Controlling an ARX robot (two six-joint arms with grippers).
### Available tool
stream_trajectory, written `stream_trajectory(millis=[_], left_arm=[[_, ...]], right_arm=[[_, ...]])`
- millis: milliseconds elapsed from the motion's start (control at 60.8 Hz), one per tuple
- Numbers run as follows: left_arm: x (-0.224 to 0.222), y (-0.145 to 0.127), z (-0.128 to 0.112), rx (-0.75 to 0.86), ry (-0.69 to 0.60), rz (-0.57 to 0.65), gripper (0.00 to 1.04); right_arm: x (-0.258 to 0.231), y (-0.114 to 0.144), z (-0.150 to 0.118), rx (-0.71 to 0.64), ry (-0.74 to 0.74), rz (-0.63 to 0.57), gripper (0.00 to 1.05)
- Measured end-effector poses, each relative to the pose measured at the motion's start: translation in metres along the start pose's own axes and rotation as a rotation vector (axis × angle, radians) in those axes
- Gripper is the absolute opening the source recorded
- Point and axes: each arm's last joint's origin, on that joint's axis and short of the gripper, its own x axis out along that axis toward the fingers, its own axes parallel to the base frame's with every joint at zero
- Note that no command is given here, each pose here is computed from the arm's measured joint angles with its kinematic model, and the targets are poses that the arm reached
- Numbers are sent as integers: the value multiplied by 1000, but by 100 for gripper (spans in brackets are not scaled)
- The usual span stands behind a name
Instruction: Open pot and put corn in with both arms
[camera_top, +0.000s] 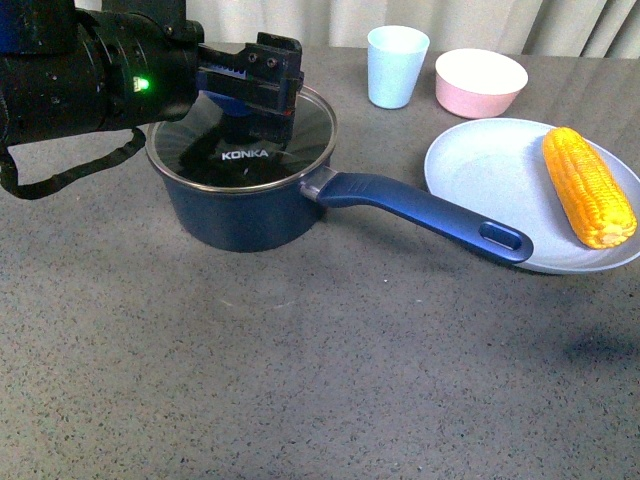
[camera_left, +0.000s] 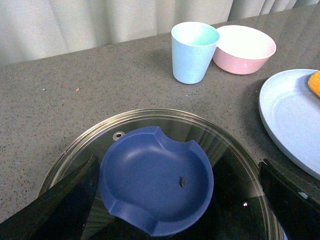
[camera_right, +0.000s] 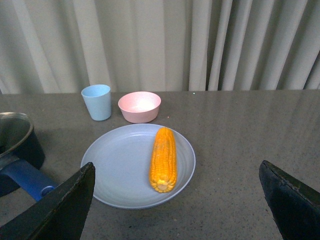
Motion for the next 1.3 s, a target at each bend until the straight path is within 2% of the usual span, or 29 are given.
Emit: stream_trajectory(millis=[247, 444, 938, 1070, 1136, 1300], left_arm=[[12, 2, 0, 16, 6, 11, 96], [23, 6, -14, -3, 50, 32, 96], [26, 9, -11, -20, 37, 55, 96], [26, 9, -11, -20, 38, 61, 76], [26, 8, -11, -20, 40, 66, 62], [27, 8, -10, -19, 41, 72, 59]], right_arm=[[0, 0, 0, 0, 0, 0, 96], [0, 0, 0, 0, 0, 0, 96], [0, 0, 0, 0, 0, 0, 96], [0, 0, 0, 0, 0, 0, 96], [0, 0, 0, 0, 0, 0, 96], [0, 0, 0, 0, 0, 0, 96]])
